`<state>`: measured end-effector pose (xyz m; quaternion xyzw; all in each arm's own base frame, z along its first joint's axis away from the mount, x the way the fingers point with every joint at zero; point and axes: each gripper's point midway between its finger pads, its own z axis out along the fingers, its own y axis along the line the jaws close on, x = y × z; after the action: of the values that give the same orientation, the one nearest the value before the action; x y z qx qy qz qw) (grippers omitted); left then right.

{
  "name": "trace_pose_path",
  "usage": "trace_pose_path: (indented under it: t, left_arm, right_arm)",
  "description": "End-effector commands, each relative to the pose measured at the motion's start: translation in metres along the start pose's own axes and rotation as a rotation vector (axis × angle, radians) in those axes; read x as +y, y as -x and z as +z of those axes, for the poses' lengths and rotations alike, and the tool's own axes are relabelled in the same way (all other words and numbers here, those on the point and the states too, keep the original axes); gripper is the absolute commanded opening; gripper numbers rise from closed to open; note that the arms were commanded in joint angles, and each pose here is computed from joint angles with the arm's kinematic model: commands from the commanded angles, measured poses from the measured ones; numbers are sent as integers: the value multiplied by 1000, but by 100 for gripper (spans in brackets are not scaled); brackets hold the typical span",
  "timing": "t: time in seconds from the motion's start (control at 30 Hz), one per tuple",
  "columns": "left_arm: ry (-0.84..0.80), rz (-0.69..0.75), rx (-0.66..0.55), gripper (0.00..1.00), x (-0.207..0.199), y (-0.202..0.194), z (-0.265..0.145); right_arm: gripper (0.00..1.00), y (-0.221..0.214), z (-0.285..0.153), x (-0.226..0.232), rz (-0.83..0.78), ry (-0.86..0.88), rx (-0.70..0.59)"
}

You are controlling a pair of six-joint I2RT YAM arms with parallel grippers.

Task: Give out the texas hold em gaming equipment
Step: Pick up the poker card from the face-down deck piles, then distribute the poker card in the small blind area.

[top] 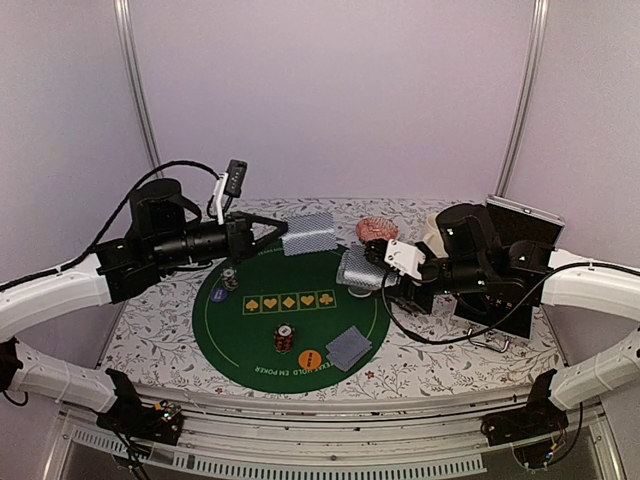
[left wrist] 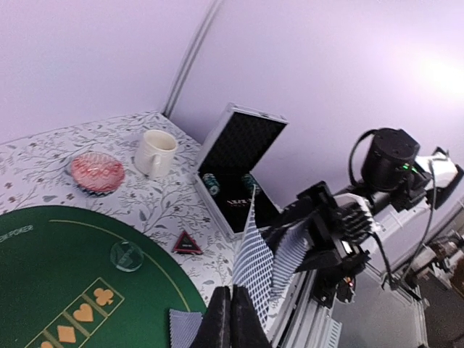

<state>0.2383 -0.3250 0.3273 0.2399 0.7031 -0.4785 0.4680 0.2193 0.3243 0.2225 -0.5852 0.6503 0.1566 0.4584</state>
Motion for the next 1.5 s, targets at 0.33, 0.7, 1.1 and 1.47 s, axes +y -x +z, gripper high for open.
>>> trace_pose_path:
  t: [0.33,0.7,1.1,1.47]
  left_arm:
    - [618,-604,54,0,204,-124,-116]
    - [855,-760,55,0,248,-196,-164]
    - [914,-813,68,0,257,-219,-180]
    - [993,-740,-32,59,257,-177,-197]
  right_arm:
    - [43,9,-12,-1,7,-5,-55]
    - [43,13,-15,-2,-5,-2,-64]
    - [43,13,-16,-1,-2,0,-62]
    - [43,15,-16,0,-1,14,-59]
